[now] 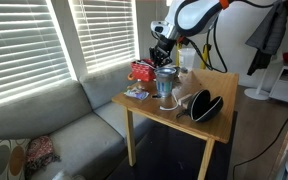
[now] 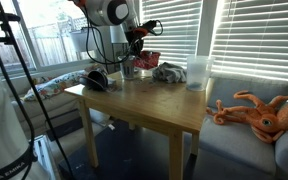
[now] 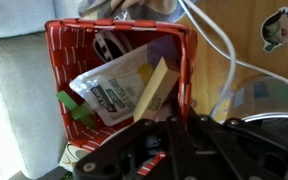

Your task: Pick up the red basket and move it forward on the table

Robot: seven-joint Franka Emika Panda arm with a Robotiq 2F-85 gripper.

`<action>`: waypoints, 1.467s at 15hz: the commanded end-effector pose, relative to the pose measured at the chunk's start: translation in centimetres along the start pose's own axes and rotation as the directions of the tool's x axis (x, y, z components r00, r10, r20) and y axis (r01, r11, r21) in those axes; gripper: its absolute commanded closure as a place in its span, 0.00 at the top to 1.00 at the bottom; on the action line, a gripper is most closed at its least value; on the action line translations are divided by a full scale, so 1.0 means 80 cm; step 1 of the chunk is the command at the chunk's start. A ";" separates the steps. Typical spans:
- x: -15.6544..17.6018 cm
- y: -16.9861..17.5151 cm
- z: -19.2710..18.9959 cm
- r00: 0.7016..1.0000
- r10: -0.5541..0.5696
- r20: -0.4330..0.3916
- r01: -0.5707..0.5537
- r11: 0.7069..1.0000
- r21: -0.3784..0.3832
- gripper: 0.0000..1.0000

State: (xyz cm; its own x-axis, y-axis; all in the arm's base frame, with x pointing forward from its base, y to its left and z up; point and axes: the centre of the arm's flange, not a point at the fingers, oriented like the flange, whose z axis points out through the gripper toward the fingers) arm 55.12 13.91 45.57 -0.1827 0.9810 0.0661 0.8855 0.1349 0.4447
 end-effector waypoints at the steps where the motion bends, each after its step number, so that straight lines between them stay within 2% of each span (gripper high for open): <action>1: -0.014 0.001 -0.007 0.999 -0.019 -0.026 0.019 1.000 0.004 0.02; 5: -0.022 -0.002 -0.012 0.998 -0.029 -0.052 0.029 1.000 0.010 0.02; 9: -0.035 -0.006 -0.017 0.992 -0.089 -0.091 0.092 0.996 0.023 0.02; 15: -0.061 -0.007 -0.029 0.987 -0.121 -0.109 0.122 0.992 0.002 0.02; 22: -0.070 -0.003 -0.003 0.968 -0.243 -0.069 0.245 0.969 0.021 0.03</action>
State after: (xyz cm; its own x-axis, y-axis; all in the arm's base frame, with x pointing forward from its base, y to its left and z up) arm 55.53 8.77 45.37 -0.3789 0.9237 0.0573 0.8452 0.3201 0.4281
